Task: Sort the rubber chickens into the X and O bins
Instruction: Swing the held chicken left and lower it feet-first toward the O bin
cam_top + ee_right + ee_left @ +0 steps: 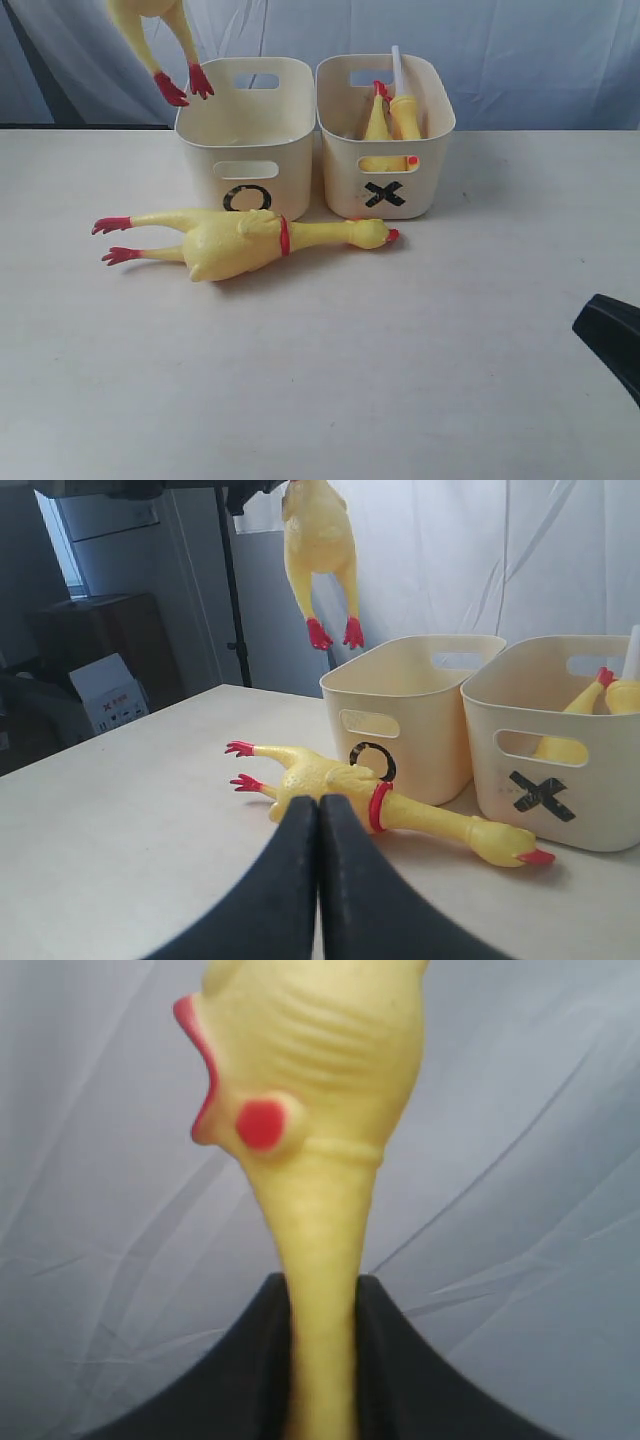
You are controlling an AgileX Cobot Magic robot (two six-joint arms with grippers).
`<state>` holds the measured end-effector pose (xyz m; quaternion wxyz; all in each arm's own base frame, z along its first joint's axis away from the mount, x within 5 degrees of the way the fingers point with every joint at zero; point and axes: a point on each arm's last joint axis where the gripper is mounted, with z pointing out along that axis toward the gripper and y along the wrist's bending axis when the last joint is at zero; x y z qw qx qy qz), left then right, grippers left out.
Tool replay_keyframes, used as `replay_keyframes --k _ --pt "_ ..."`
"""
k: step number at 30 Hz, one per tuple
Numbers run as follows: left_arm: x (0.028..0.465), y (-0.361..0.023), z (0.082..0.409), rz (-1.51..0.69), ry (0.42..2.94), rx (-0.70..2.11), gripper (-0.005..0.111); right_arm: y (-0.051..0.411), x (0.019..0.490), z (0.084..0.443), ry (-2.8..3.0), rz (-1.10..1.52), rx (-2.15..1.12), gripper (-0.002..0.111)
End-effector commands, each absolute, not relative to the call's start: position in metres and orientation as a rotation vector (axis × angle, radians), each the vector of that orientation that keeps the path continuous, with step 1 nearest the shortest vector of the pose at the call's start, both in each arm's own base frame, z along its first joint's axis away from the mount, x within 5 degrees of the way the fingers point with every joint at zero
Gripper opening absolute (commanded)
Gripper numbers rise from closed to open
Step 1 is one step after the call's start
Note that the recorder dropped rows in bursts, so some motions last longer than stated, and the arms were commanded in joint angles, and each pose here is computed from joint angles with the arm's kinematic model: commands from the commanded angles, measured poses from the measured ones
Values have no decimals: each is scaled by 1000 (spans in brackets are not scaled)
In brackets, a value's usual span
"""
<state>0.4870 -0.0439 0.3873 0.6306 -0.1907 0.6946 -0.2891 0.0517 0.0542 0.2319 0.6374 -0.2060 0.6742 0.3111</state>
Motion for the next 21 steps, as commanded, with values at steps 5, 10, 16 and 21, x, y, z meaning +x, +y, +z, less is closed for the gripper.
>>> replay_keyframes --k 5,10,16,21 --pt "500 -51 388 -737 1602 -396 0 54 51 232 1534 704 -468 -1" --pt "510 -59 376 -759 1633 -356 0 54 51 232 1534 703 -467 -1" --pt "521 -77 362 -785 1647 -251 0 54 51 232 1534 703 -467 -1" --pt "529 -82 345 -811 1676 -210 0 54 51 232 1534 703 -467 -1"
